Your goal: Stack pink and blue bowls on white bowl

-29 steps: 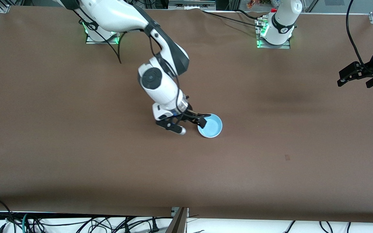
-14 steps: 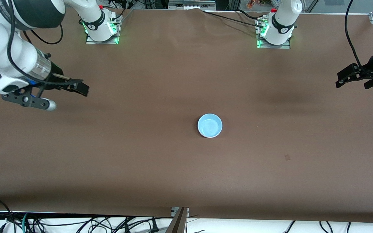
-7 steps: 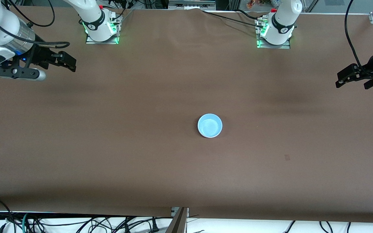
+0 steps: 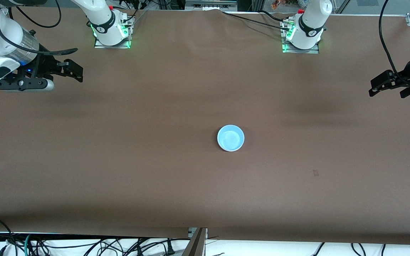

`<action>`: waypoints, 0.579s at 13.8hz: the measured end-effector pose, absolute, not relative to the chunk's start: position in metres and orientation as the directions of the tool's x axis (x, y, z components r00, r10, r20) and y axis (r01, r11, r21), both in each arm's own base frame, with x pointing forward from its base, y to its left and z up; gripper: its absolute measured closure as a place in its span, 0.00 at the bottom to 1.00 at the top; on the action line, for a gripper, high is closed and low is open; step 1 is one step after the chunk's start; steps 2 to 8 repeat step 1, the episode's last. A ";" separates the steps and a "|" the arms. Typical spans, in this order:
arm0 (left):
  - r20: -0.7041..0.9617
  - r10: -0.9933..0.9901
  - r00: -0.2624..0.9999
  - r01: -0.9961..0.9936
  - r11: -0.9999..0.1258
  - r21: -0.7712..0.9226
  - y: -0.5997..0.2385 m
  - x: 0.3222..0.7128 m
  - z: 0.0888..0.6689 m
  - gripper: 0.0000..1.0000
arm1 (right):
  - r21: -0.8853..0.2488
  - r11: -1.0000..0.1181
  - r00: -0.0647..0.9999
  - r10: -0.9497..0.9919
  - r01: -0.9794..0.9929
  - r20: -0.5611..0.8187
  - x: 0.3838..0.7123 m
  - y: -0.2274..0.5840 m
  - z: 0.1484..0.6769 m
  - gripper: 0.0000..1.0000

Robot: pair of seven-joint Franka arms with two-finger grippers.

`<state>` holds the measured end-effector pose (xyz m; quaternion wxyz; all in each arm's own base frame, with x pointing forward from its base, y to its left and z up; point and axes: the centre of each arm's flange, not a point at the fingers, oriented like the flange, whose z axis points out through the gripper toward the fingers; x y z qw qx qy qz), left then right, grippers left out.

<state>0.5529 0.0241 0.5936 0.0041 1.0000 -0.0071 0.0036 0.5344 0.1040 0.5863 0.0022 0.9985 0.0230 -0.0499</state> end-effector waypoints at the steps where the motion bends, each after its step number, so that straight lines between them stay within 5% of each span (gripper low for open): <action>1: 0.007 -0.014 1.000 -0.014 -1.000 0.008 0.024 0.553 0.594 0.00 | 0.003 -0.999 0.994 0.051 0.051 -0.096 0.534 0.104 0.588 0.00; 8: 0.007 -0.014 1.000 -0.014 -1.000 0.008 0.024 0.553 0.594 0.00 | 0.003 -0.999 0.994 0.051 0.051 -0.096 0.534 0.104 0.588 0.00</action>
